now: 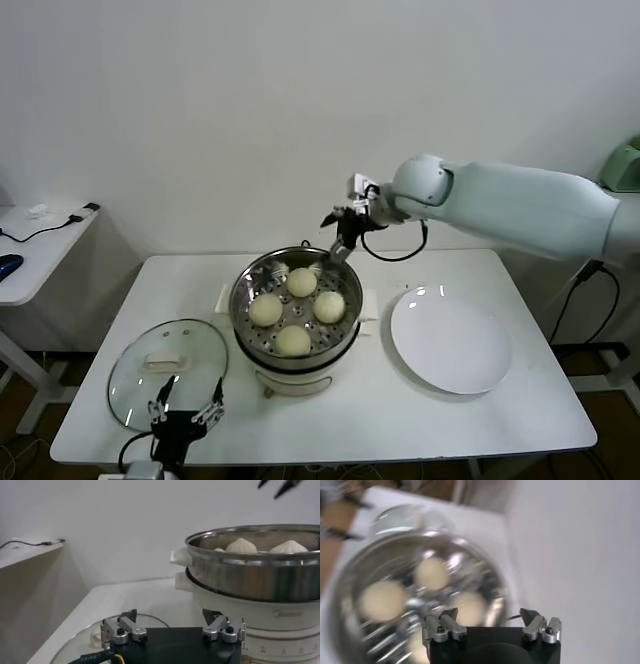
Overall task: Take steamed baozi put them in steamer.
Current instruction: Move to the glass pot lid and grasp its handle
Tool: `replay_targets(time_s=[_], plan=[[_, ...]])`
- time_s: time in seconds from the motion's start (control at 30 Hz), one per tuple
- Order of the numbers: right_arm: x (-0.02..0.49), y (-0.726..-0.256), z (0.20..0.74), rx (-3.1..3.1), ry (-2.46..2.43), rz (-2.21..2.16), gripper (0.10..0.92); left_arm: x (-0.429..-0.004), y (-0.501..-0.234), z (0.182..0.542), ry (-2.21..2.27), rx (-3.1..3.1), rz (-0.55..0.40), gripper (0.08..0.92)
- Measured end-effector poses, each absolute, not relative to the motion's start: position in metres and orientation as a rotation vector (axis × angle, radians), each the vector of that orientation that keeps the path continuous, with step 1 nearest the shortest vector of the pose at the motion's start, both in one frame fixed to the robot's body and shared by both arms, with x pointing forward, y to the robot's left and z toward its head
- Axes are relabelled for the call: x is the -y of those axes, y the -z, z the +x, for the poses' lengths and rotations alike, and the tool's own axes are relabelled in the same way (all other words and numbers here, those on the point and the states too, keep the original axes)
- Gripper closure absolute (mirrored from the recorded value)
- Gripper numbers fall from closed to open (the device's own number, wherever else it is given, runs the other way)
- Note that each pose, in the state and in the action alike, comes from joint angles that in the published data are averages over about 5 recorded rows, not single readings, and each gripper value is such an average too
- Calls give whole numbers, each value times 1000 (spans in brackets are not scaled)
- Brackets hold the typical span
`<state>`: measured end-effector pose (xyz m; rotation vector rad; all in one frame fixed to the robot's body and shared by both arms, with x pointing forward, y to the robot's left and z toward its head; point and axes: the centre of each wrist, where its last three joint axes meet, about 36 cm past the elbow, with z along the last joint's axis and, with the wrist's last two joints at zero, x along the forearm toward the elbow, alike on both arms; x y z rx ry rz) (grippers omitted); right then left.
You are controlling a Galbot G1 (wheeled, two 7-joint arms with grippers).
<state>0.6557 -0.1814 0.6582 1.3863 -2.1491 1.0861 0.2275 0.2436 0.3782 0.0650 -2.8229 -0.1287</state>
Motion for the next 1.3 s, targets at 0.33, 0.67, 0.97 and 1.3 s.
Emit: replay_targets(time_s=[0.33,0.67,0.97,1.3], plan=[[274,-614,628,2653,-862,1017,199,-252,-380,237,135,2853,73,177],[333,-522,565,2949,-565,736,199,-258,-373,249,196,2878,104,177],[364,-411,478,3089,-258,470,199,-266,-362,255,287,2915,132,177],[344,-302,366,3063,-18,261,199,-271,-353,261,381,2955,209,177]])
